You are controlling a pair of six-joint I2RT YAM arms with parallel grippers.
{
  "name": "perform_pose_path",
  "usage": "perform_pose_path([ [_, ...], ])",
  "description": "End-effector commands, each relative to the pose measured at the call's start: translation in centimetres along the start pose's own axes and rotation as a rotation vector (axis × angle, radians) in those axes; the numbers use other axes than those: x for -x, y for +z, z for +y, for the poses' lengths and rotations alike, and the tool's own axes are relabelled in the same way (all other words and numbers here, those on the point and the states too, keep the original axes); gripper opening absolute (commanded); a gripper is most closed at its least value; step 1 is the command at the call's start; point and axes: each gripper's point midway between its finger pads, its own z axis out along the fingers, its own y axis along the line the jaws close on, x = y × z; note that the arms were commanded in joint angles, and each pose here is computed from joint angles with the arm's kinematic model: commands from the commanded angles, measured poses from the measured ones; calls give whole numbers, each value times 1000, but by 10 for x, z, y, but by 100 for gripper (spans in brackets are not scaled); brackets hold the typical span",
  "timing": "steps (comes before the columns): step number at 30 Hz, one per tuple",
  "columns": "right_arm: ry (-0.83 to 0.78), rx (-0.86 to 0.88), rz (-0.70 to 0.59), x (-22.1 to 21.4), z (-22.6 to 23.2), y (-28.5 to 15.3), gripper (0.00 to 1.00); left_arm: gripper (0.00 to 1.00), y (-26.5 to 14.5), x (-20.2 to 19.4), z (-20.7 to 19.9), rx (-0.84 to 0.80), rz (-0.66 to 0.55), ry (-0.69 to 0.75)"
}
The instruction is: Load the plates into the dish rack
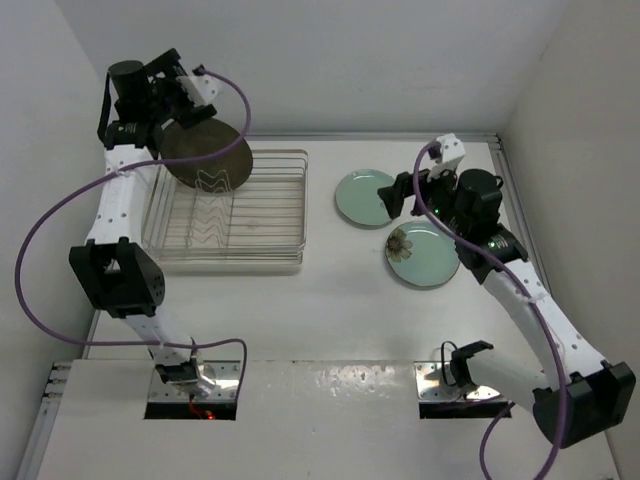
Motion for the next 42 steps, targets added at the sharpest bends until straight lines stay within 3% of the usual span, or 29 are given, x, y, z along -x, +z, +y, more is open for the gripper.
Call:
perform_pose_path([
  [1, 231, -278, 73, -19, -60, -5, 99, 99, -54, 64, 72, 217, -89, -266],
  [2, 272, -378, 87, -28, -80, -10, 99, 99, -56, 62, 68, 206, -72, -313],
  [3, 416, -463, 84, -40, -99, -17, 99, 99, -69, 72, 72, 207, -76, -340],
  [5, 546, -602, 121, -72, -130, -41, 99, 99, -72, 65, 38, 88, -17, -465],
  [6, 678, -724, 142, -110, -155, -61, 99, 99, -81, 70, 31, 57, -9, -491],
  [8, 722, -769, 129, -127, -164, -72, 99, 99, -96, 67, -5, -59, 64, -583],
  [9, 766, -838, 170, -165, -172, -88, 99, 99, -99, 67, -19, -112, 78, -619],
  [11, 798, -850, 187, -184, -174, -93, 92, 99, -114, 62, -55, -219, 153, -685],
  [15, 932, -878, 325, -256, -171, -107, 64, 99, -127, 41, -90, -240, 293, -812],
  [20, 1061, -822, 401, -289, -170, -100, 63, 99, -141, 33, -111, -228, 359, -876],
  [23, 1129, -716, 456, -298, -163, -82, 55, 99, -150, 36, -116, -225, 360, -888],
  [26, 1225, -712, 523, -322, -152, -81, 44, 99, -158, 29, -119, -199, 393, -895],
  [29, 1279, -718, 517, -332, -148, -82, 22, 99, -167, 30, -118, -170, 398, -883],
  [31, 1288, -714, 503, -332, -147, -82, 0, 99, -173, 34, -119, -162, 389, -879],
  [34, 1263, -718, 469, -325, -150, -89, 0, 99, -175, 37, -126, -195, 366, -862],
  [37, 1114, -673, 394, -291, -159, -89, 0, 98, -176, 47, -134, -250, 325, -836],
  [40, 818, -610, 283, -224, -168, -81, 0, 98, -168, 68, -147, -347, 248, -810],
  [41, 690, -623, 176, -178, -177, -82, 0, 97, -163, 75, -150, -381, 219, -803],
  [42, 517, -549, 189, -161, -165, -72, 0, 97, -156, 80, -149, -401, 199, -790],
])
